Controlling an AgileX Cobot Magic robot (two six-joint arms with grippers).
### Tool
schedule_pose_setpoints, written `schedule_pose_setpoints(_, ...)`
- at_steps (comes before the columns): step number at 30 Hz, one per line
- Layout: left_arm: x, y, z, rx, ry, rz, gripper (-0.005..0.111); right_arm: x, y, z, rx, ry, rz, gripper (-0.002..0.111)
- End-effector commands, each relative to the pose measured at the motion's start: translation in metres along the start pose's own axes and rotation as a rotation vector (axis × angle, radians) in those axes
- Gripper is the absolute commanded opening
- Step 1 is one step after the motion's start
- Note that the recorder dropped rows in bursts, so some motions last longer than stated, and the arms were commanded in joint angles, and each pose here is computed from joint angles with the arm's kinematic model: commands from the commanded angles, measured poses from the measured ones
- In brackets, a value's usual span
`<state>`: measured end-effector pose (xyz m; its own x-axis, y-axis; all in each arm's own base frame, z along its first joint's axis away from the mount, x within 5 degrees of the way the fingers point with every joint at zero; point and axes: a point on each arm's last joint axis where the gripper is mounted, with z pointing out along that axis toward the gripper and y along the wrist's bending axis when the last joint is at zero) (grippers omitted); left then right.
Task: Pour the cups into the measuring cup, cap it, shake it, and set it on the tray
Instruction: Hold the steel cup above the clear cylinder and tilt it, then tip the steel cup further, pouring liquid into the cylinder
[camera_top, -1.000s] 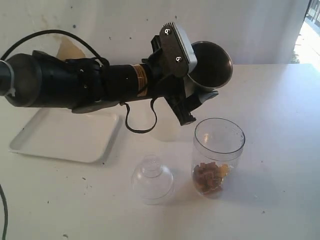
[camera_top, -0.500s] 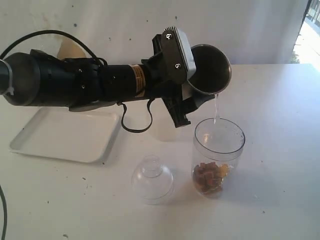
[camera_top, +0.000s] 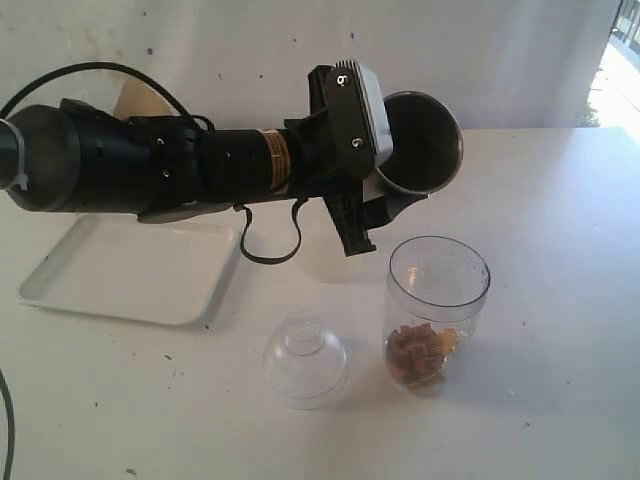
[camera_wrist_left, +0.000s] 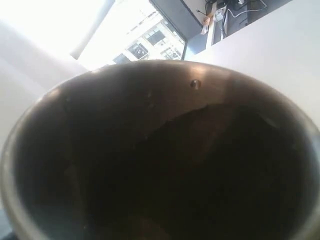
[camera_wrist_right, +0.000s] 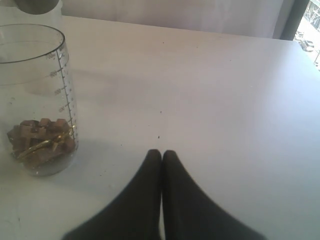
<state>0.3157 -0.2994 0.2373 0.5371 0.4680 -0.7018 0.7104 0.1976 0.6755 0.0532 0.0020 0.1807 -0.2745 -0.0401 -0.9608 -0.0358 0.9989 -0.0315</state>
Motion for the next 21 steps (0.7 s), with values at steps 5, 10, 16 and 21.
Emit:
schedule_pose_setpoints(5, -0.0143, 0.0003, -0.002, 0.037, -0.092, 0.139, 0.0, -0.0009, -0.0001, -0.0002, 0.002, -0.016, 0.001, 0.0)
schedule_pose_setpoints(10, -0.0142, -0.0001, -0.002, 0.041, -0.092, 0.149, 0.0, -0.0009, -0.0001, -0.0002, 0.002, -0.016, 0.001, 0.0)
schedule_pose_setpoints(16, -0.0142, -0.0001, -0.002, 0.038, -0.093, 0.206, 0.0, -0.0009, -0.0001, -0.0002, 0.002, -0.016, 0.001, 0.0)
schedule_pose_setpoints(21, -0.0142, -0.0001, -0.002, 0.036, -0.094, 0.261, 0.0, -0.0009, -0.0001, -0.0002, 0.002, -0.016, 0.001, 0.0)
